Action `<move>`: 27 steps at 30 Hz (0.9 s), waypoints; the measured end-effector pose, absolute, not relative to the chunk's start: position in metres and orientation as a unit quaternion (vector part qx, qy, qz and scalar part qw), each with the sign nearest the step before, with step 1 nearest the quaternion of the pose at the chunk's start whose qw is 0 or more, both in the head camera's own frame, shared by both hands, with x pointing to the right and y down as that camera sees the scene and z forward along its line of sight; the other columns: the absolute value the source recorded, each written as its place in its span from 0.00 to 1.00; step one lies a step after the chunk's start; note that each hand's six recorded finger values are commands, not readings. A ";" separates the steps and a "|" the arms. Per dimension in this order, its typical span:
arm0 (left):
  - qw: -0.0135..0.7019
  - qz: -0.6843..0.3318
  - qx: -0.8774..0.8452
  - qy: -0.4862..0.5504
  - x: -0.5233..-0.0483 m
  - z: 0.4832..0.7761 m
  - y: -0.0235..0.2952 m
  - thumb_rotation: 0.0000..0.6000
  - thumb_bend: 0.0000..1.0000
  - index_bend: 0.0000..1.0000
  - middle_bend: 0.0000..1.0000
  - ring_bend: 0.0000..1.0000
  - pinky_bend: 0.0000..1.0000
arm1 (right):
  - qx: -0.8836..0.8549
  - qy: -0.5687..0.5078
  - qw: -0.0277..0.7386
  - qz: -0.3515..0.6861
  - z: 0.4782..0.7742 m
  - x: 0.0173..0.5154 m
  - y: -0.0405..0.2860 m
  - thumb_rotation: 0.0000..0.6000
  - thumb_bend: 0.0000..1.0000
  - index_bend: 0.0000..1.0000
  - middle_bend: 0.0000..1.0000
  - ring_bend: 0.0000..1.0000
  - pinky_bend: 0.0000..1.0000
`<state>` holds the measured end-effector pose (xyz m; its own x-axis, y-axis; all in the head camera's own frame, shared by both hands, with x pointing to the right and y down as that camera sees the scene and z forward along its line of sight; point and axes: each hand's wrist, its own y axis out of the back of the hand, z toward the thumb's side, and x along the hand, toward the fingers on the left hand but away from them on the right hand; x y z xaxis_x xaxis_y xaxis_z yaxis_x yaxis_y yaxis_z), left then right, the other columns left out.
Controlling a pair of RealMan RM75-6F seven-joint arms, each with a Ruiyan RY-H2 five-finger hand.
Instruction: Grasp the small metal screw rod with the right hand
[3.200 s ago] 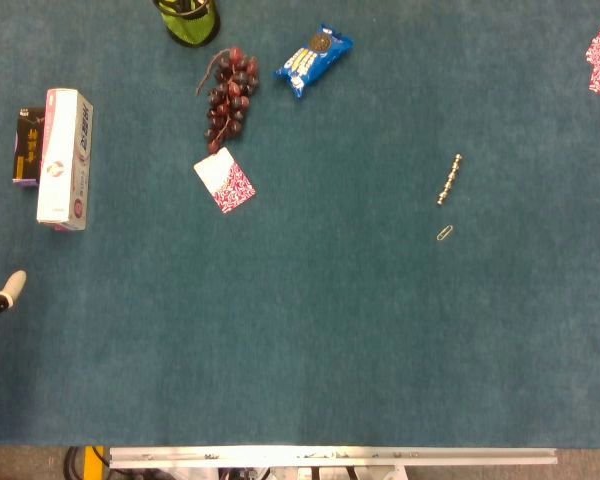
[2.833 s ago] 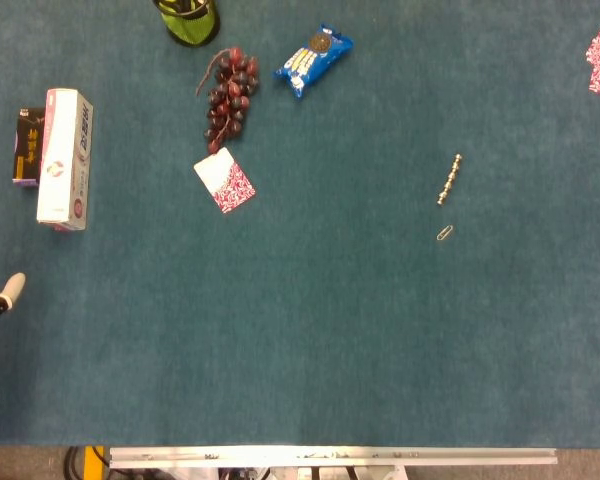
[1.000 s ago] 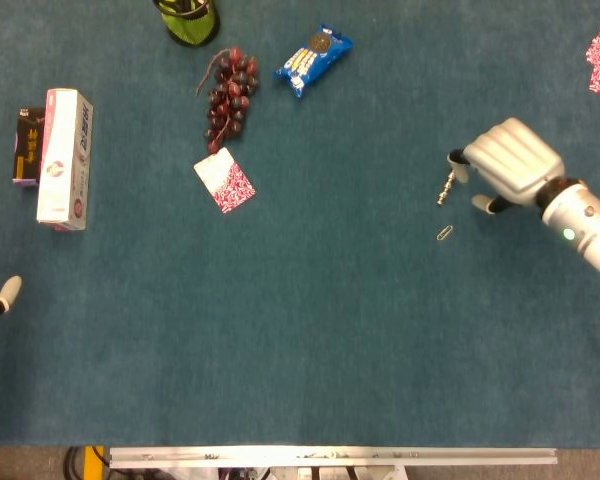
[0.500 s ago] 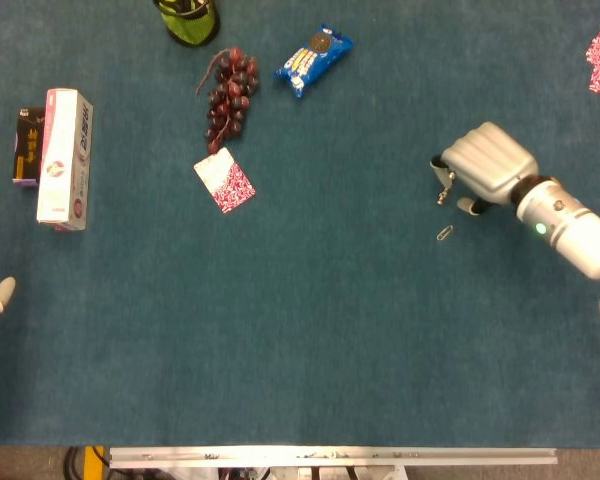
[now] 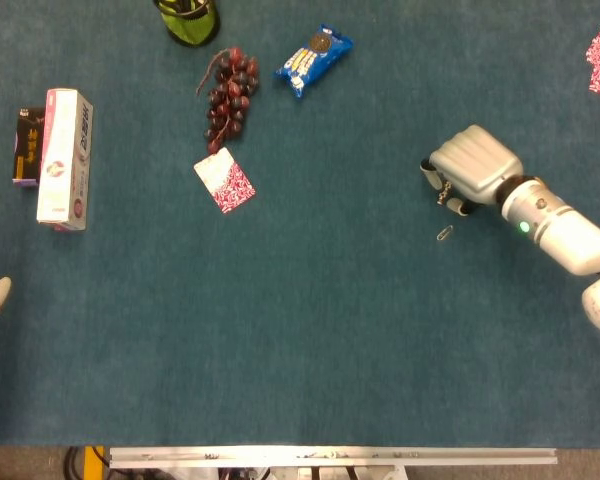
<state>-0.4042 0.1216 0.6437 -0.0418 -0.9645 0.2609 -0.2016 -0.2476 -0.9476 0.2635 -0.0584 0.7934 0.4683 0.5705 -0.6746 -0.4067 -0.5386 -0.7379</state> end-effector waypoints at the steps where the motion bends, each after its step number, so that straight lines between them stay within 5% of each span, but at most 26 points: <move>1: 0.363 -0.526 -0.590 0.494 -0.404 0.644 0.122 1.00 0.20 0.00 0.06 0.04 0.01 | -0.712 -0.058 0.476 0.512 0.794 0.263 -0.058 1.00 0.23 0.53 0.96 1.00 1.00; 27: 0.360 -0.525 -0.588 0.499 -0.409 0.645 0.125 1.00 0.20 0.00 0.06 0.04 0.01 | -0.711 -0.067 0.472 0.516 0.796 0.265 -0.057 1.00 0.31 0.59 0.97 1.00 1.00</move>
<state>-0.4092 0.1254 0.6449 -0.0495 -0.9651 0.2573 -0.2095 -0.2418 -0.9474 0.2653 -0.0573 0.7962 0.4577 0.5828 -0.6714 -0.3929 -0.5448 -0.7408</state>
